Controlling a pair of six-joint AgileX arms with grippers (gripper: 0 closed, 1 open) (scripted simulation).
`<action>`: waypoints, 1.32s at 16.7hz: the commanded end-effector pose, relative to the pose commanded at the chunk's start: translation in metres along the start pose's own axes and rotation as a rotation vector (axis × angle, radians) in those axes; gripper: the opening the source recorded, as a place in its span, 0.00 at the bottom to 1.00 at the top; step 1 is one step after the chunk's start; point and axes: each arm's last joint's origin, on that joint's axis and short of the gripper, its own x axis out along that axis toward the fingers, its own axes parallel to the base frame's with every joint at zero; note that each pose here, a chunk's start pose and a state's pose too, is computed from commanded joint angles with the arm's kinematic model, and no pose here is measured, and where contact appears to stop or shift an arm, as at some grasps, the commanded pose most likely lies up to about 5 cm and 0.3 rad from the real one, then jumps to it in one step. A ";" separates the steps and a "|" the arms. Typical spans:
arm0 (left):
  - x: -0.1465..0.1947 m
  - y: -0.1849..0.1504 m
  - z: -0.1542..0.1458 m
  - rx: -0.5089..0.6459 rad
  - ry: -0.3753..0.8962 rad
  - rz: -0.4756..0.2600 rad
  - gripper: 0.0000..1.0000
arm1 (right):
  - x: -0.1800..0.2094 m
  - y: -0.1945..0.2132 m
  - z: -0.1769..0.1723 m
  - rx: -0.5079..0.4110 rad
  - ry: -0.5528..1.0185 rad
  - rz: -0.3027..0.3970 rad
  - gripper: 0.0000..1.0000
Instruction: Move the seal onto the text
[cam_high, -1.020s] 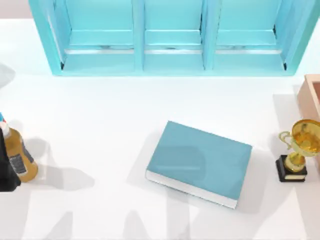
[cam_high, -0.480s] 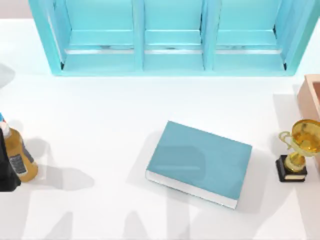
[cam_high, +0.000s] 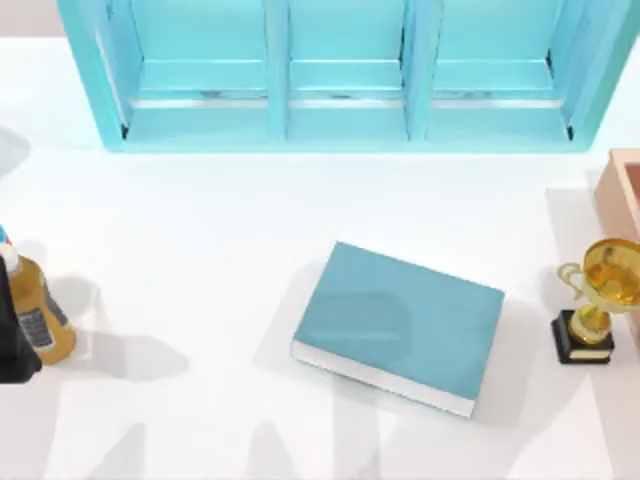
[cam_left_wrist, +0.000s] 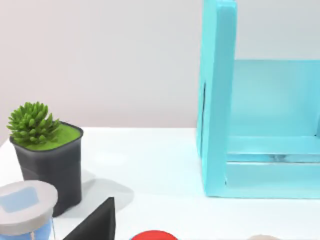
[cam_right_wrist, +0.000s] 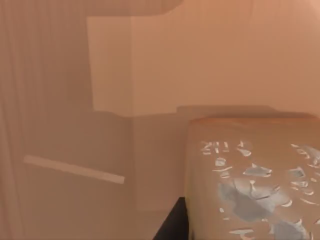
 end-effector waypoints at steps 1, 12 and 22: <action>0.000 0.000 0.000 0.000 0.000 0.000 1.00 | -0.004 0.001 0.001 0.005 -0.004 -0.002 0.00; 0.000 0.000 0.000 0.000 0.000 0.000 1.00 | -0.121 0.111 0.012 0.022 -0.032 0.004 0.00; 0.000 0.000 0.000 0.000 0.000 0.000 1.00 | -0.148 0.149 0.003 0.004 0.002 0.003 0.00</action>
